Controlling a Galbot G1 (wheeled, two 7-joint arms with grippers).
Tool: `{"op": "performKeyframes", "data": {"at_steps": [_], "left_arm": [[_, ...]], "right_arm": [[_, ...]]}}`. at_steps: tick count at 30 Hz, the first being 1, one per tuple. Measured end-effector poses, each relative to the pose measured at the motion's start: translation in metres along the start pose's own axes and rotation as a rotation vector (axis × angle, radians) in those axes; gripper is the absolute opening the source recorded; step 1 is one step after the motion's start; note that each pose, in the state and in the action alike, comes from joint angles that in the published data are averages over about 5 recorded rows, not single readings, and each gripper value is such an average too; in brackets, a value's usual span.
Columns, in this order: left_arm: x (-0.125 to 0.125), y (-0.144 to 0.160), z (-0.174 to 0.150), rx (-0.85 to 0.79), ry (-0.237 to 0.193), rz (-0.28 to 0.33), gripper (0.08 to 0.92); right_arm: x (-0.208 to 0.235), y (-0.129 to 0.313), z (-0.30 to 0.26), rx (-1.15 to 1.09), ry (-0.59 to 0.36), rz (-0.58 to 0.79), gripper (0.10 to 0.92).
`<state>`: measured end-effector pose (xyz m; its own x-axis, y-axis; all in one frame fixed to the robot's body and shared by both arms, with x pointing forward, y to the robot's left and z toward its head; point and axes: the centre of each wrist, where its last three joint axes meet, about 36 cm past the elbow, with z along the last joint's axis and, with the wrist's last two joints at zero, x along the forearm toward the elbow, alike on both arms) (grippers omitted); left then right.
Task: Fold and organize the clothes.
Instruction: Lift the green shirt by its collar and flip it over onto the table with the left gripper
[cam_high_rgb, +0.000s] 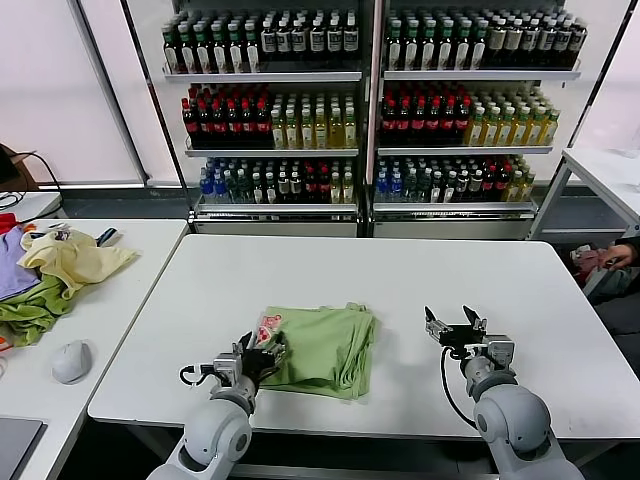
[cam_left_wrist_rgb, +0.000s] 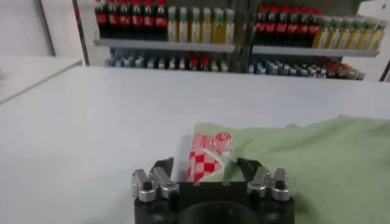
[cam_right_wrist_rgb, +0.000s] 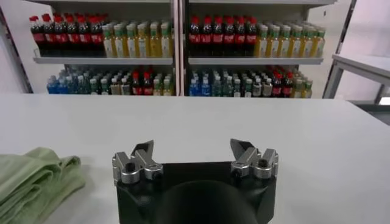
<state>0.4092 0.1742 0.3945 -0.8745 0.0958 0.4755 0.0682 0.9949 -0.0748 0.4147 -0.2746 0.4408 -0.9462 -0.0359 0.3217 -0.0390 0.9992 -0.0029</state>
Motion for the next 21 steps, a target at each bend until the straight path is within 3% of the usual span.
{"op": "performKeyframes", "data": {"at_steps": [13, 17, 21], "left_arm": [[-0.004, 0.015, -0.011, 0.219, 0.084, 0.091, 0.265], [-0.003, 0.022, -0.017, 0.296, 0.088, 0.117, 0.156], [0.000, 0.034, -0.025, 0.372, 0.071, 0.130, 0.118]], "right_arm": [[0.000, 0.001, -0.001, -0.003, -0.002, 0.000, 0.823], [0.000, 0.001, 0.000, -0.004, -0.002, 0.000, 0.823], [0.000, 0.001, 0.000, -0.003, -0.003, 0.000, 0.823]]}}
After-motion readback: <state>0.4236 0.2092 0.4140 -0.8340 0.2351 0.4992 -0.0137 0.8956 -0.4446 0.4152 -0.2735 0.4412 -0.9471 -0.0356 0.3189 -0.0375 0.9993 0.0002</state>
